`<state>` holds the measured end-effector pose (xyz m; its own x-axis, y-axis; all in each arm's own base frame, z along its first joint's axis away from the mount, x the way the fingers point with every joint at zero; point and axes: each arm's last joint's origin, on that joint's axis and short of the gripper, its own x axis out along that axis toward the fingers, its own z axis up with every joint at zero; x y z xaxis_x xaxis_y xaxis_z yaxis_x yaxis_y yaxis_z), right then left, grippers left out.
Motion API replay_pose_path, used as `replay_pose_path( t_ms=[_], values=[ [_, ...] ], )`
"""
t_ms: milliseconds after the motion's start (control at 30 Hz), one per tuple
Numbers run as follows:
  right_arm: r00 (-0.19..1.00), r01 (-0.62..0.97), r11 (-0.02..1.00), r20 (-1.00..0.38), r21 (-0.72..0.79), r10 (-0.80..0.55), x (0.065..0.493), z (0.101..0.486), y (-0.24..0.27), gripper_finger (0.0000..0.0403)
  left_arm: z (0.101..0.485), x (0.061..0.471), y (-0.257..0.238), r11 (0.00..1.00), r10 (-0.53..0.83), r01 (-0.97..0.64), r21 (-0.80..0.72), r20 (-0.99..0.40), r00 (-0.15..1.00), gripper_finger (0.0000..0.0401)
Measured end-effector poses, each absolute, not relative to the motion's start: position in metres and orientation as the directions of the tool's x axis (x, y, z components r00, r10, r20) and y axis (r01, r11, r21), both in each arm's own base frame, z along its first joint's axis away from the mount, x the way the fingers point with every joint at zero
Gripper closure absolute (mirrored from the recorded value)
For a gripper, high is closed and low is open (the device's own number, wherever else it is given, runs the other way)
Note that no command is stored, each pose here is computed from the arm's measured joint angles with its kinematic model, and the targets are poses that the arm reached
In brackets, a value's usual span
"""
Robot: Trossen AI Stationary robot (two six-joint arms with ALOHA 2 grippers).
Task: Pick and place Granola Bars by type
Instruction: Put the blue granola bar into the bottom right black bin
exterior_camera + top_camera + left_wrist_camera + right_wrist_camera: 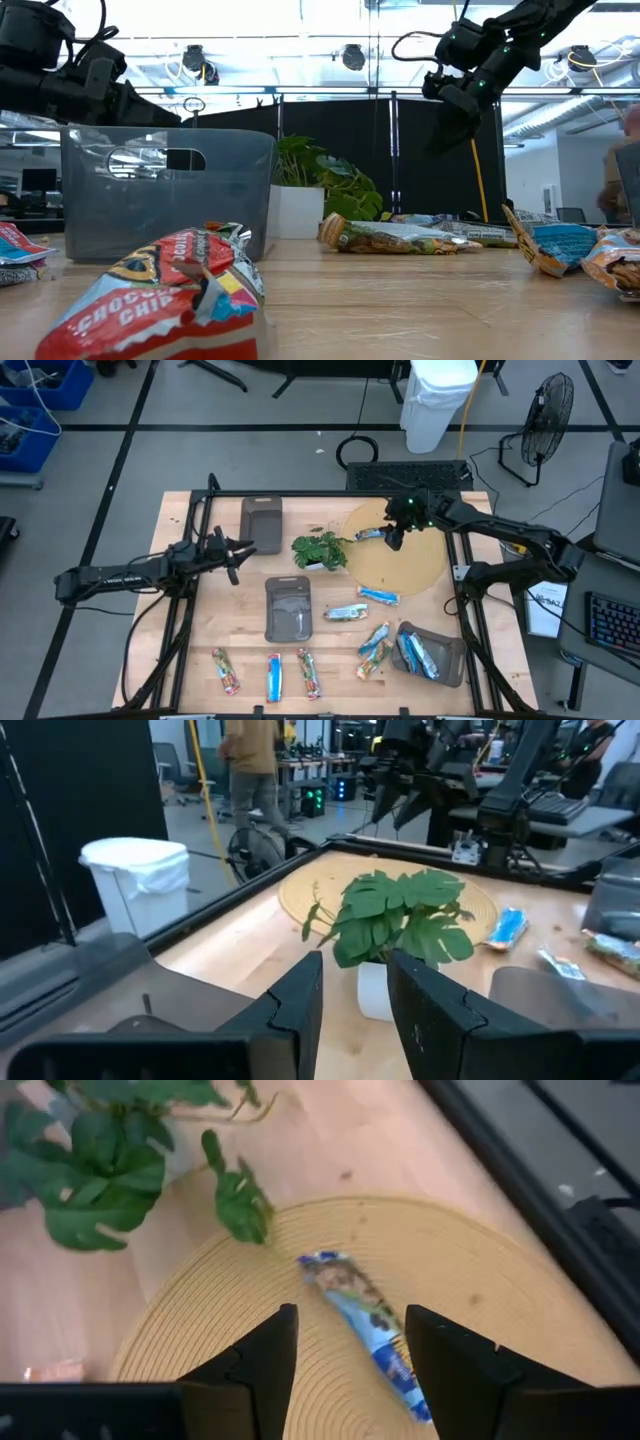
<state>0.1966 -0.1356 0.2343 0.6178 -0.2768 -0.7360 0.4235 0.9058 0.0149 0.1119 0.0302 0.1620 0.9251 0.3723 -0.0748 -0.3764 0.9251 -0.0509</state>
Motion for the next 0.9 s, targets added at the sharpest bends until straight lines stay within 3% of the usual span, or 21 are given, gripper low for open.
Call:
replay_pose_path(
  t_ms=[267,500,900],
  values=[
    [0.502,0.414,0.910,-0.842,0.031,-0.199,0.200,0.209,-0.138,0.0227,0.162,0.112,0.030,0.926,0.372,-0.376,-0.042,-0.075,0.925,0.0283],
    [0.334,0.402,0.911,-0.912,-0.092,-0.239,0.209,0.185,-0.150,0.0227,0.162,0.112,0.030,0.926,0.372,-0.376,-0.043,-0.074,0.925,0.0283],
    [0.272,0.371,0.916,-0.926,-0.151,-0.262,0.239,0.187,-0.174,0.0227,0.162,0.112,0.030,0.926,0.371,-0.375,-0.045,-0.075,0.926,0.0283]
  ],
)
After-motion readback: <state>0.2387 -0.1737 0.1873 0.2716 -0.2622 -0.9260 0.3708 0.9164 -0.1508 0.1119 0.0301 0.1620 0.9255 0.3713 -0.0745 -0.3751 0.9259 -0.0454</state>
